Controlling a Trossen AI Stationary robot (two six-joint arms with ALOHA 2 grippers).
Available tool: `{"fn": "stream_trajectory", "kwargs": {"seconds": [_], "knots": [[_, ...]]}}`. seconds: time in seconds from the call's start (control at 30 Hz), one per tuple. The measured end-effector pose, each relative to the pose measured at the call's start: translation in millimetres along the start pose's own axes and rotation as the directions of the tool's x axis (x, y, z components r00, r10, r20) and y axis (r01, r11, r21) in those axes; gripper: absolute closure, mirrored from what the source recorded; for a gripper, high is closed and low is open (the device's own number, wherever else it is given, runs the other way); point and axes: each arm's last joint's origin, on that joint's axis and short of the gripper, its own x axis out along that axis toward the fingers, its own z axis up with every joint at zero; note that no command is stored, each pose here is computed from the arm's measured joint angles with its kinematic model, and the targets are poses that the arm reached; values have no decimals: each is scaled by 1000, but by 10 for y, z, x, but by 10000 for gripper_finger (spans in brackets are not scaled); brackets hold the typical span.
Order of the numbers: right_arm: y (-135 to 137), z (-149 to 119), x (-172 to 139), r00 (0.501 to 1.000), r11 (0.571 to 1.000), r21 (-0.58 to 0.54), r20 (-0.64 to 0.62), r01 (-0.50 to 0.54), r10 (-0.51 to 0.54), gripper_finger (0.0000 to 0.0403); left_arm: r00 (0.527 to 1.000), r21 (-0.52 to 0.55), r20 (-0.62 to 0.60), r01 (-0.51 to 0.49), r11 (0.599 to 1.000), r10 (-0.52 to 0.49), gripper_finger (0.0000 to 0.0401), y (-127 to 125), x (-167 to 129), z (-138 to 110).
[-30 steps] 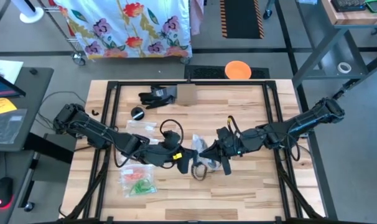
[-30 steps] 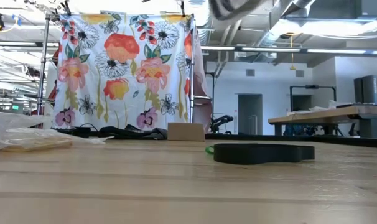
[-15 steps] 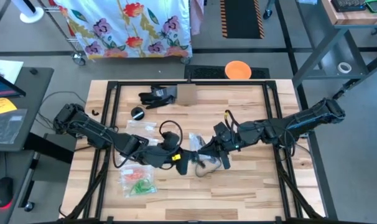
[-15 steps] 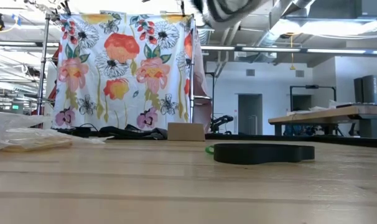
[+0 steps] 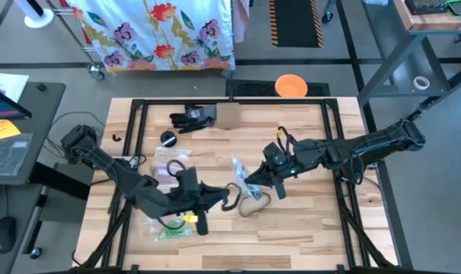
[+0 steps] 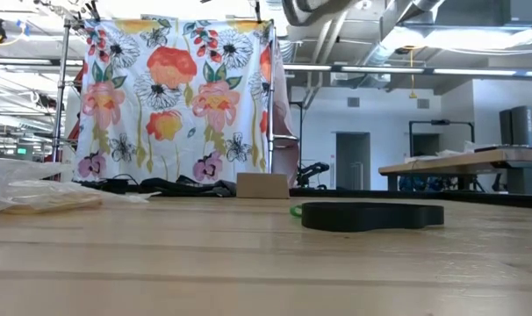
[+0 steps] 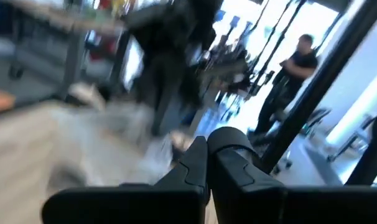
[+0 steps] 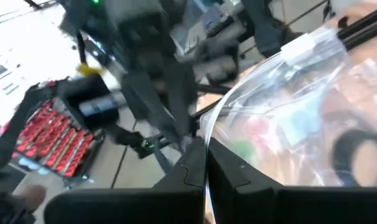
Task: Sort rubber bands
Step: Put the black rubber band into the transparent zip bag
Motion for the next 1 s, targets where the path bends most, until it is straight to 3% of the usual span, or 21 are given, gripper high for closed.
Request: {"fn": "stream_trajectory", "kwargs": {"seconds": [0.4, 0.7, 1.0], "knots": [[-94, 132, -14, 999, 995, 84, 18, -46, 44, 403, 950, 176, 210, 195, 965, -230, 401, -92, -8, 374], [-50, 102, -11, 998, 994, 87, 9, -63, 62, 403, 940, 232, 276, 135, 963, -199, 401, 55, -14, 617], [5, 63, -7, 997, 994, 76, 7, -74, 74, 403, 953, 226, 274, 69, 972, -131, 401, 221, 143, 665]]}}
